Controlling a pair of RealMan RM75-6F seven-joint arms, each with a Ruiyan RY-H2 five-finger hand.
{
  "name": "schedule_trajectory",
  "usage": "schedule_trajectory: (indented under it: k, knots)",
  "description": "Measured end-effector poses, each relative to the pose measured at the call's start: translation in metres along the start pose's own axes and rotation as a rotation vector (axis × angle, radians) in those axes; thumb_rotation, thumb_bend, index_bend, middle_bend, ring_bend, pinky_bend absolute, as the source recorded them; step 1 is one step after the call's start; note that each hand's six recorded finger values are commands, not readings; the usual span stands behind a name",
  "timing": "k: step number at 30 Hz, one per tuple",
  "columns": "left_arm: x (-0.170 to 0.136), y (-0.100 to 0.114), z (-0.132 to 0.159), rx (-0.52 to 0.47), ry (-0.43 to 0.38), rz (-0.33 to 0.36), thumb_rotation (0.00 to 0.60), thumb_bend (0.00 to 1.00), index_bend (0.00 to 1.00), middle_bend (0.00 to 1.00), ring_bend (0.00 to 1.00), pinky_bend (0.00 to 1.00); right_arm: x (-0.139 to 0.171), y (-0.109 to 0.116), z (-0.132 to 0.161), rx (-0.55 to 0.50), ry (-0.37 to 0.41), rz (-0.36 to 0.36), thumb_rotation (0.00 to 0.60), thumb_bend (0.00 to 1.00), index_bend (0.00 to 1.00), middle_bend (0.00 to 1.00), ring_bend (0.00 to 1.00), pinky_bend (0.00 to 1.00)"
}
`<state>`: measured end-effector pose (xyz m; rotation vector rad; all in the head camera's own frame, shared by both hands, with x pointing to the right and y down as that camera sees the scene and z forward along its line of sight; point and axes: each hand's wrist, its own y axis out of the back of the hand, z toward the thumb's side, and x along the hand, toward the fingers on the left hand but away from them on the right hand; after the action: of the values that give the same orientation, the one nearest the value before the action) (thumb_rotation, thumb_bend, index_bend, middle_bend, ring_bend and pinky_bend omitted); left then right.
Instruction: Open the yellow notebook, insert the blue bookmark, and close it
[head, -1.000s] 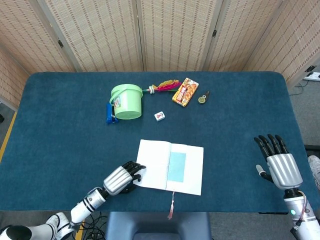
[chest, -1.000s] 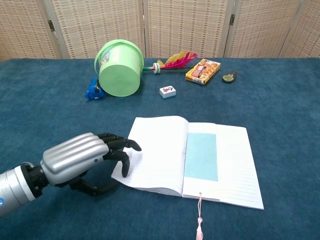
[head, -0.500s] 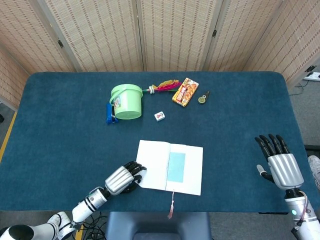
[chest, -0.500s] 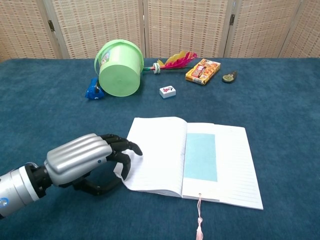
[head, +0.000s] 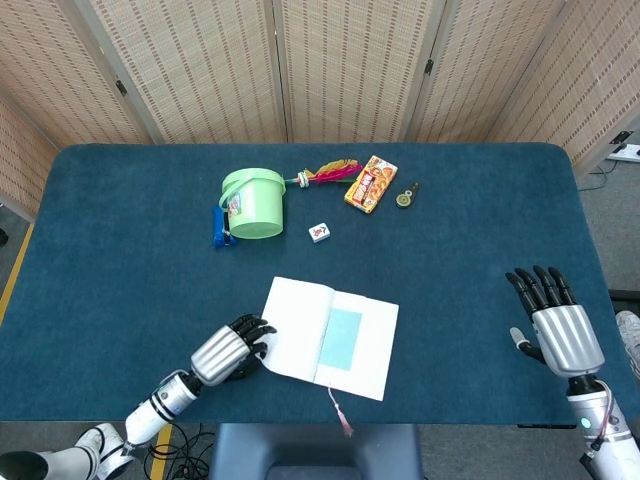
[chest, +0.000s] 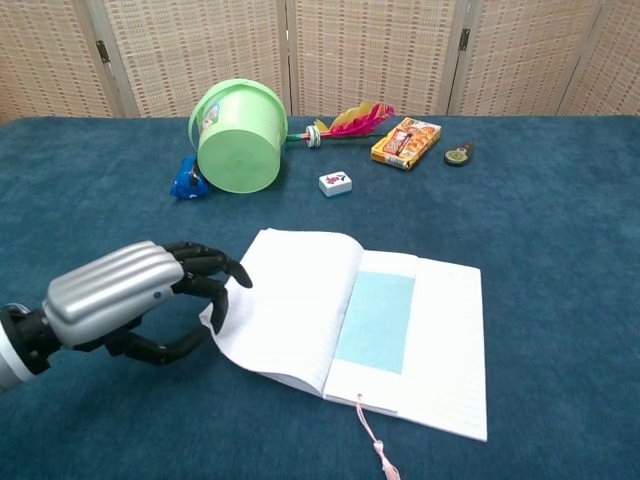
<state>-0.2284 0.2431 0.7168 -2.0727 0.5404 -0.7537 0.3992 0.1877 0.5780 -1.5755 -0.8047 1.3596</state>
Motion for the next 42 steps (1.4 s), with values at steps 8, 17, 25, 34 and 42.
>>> schedule_trajectory:
  k: [8,17,25,34,42]
  knots:
    - [-0.014,0.027,0.003,0.019,-0.032,0.068,0.600,0.55,0.63,0.27,0.22,0.22,0.000,0.003,0.005,-0.001,0.011,-0.014,0.600,0.23,0.09,0.09,0.00,0.00]
    - [0.004,0.046,0.049,0.066,-0.181,0.100,0.600,0.55,0.63,0.27,0.22,0.22,0.007,0.007,0.000,-0.003,-0.005,-0.030,0.600,0.23,0.09,0.09,0.00,0.00]
    - [0.035,0.049,0.094,0.130,-0.328,0.083,0.600,0.55,0.63,0.27,0.22,0.22,0.013,0.008,-0.006,-0.008,-0.025,-0.038,0.600,0.23,0.09,0.09,0.00,0.00]
    - [0.061,0.050,0.129,0.176,-0.410,0.063,0.600,0.55,0.55,0.27,0.22,0.22,0.016,0.007,-0.011,-0.016,-0.035,-0.040,0.600,0.23,0.09,0.09,0.00,0.00]
    - [0.081,0.042,0.148,0.244,-0.398,0.017,0.600,0.38,0.21,0.11,0.17,0.22,0.018,0.007,-0.015,-0.019,-0.044,-0.043,0.600,0.23,0.09,0.09,0.00,0.00]
